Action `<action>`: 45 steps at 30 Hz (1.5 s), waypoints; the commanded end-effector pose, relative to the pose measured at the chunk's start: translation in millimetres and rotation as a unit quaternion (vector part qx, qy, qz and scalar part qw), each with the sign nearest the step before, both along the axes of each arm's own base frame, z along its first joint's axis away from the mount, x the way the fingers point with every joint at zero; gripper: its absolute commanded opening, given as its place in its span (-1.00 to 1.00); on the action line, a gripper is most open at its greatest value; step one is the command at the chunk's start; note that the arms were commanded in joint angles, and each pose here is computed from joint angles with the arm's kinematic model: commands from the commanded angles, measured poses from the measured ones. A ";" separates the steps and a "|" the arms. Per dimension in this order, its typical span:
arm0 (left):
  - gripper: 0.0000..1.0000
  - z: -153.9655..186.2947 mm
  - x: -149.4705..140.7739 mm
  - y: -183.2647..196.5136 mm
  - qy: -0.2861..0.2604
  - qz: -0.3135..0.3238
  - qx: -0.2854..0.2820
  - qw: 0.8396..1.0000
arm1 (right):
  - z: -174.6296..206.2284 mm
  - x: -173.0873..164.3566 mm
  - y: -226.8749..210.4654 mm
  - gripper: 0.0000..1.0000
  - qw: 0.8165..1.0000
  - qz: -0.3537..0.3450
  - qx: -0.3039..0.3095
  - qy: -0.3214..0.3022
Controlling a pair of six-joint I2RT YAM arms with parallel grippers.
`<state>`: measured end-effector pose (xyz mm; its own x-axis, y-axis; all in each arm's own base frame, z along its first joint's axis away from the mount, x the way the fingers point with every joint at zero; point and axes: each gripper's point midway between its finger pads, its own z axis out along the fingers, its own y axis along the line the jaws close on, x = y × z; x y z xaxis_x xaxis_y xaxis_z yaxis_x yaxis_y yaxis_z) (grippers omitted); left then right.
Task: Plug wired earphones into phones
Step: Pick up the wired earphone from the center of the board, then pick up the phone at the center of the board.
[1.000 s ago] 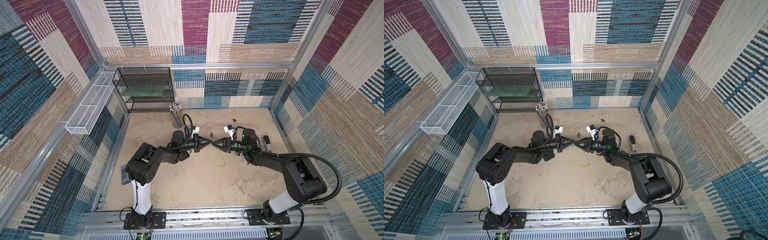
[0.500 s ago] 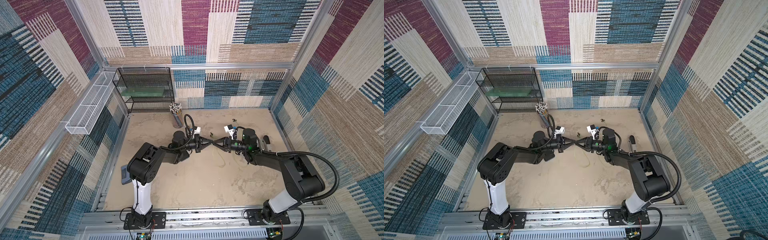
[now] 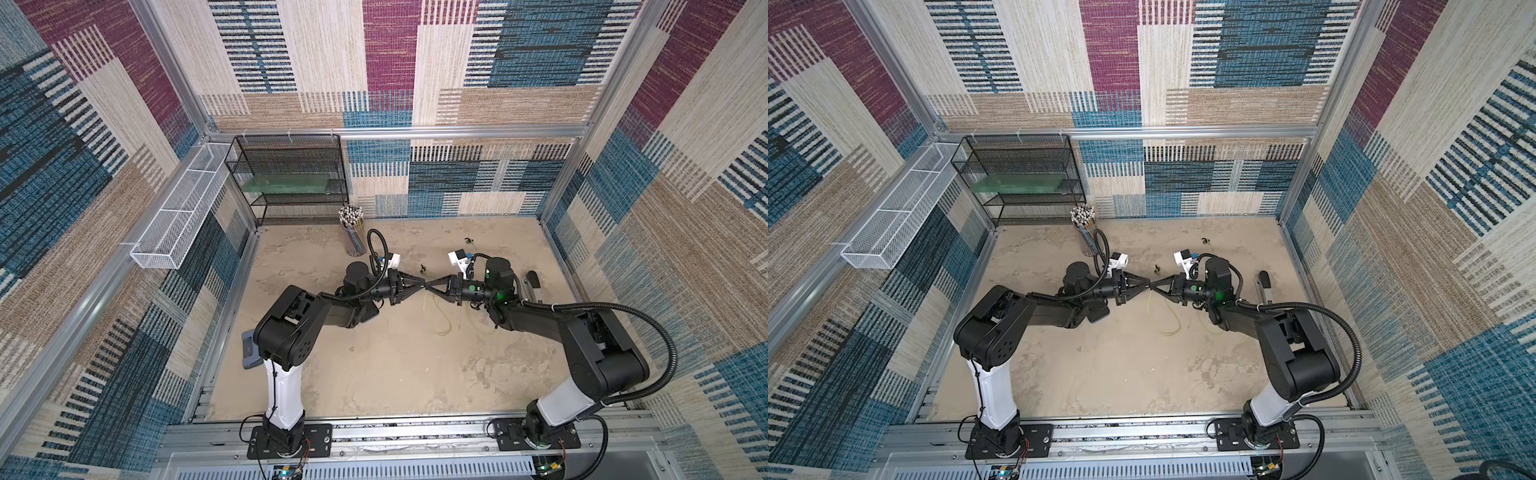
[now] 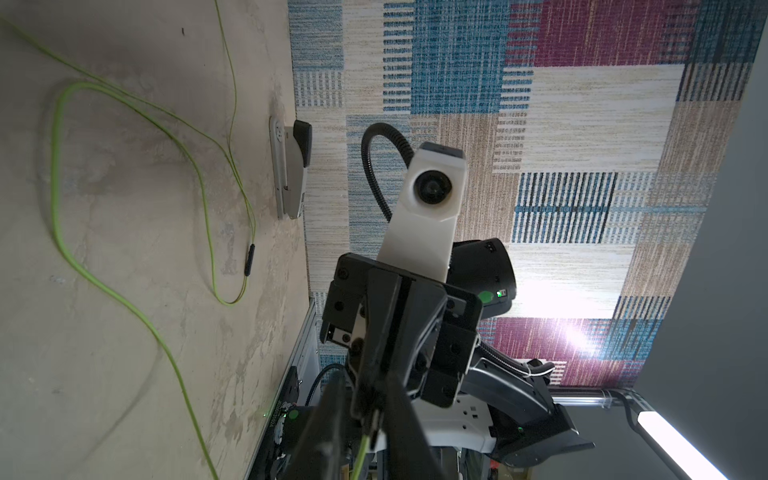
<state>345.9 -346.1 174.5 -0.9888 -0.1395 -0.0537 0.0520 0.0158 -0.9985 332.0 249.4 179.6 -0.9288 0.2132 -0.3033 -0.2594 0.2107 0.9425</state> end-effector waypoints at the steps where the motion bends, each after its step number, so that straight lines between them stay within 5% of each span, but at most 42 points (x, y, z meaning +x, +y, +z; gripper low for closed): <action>1: 0.23 -4.3 -2.8 1.1 -0.023 0.001 0.031 0.999 | 6.8 -1.3 -0.1 -1.00 1.000 0.004 0.004 -0.021; 4: 0.72 -11.7 -0.6 12.8 -0.014 0.018 0.081 0.996 | 4.1 -0.2 -4.2 -1.00 1.000 -0.004 -0.007 -0.020; 7: 0.98 -37.0 -2.9 51.0 0.029 0.049 0.223 0.973 | -10.8 7.2 -12.3 -1.00 0.997 -0.038 -0.070 -0.009; 9: 0.98 -55.7 -7.3 107.4 0.058 0.100 0.400 0.909 | -23.1 12.6 -18.8 -1.00 0.984 -0.067 -0.162 -0.009; 10: 0.98 -58.4 -10.2 142.1 0.073 0.127 0.486 0.862 | -28.8 14.0 -23.6 -1.00 0.973 -0.084 -0.215 -0.009; 11: 0.98 -57.6 -13.3 171.2 0.084 0.145 0.550 0.819 | -30.7 14.6 -28.7 -1.00 0.962 -0.098 -0.253 -0.012; 13: 0.98 -58.3 -15.1 206.4 0.113 0.157 0.613 0.766 | -33.0 12.2 -37.7 -1.00 0.950 -0.120 -0.289 -0.010; 19: 0.82 -87.3 4.0 222.1 0.194 0.138 0.674 0.699 | -34.5 4.5 -53.8 -1.00 0.939 -0.158 -0.305 -0.005; 24: 0.76 -103.7 31.9 214.5 0.210 0.150 0.683 0.683 | -30.9 4.9 -64.5 -1.00 0.933 -0.168 -0.319 -0.016; 32: 0.99 -128.4 45.0 197.6 0.224 0.154 0.696 0.665 | -39.5 4.8 -67.7 -1.00 0.936 -0.155 -0.315 -0.012; 45: 1.00 -166.4 45.7 183.4 0.257 0.187 0.629 0.709 | -43.2 7.5 -72.2 -1.00 0.934 -0.159 -0.320 -0.001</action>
<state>389.0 -158.3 20.0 -0.8540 -0.5199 -0.0179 -0.5193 0.8541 -0.0295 335.9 176.7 133.0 -0.8549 0.2573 -0.4504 -0.0769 0.7959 0.6005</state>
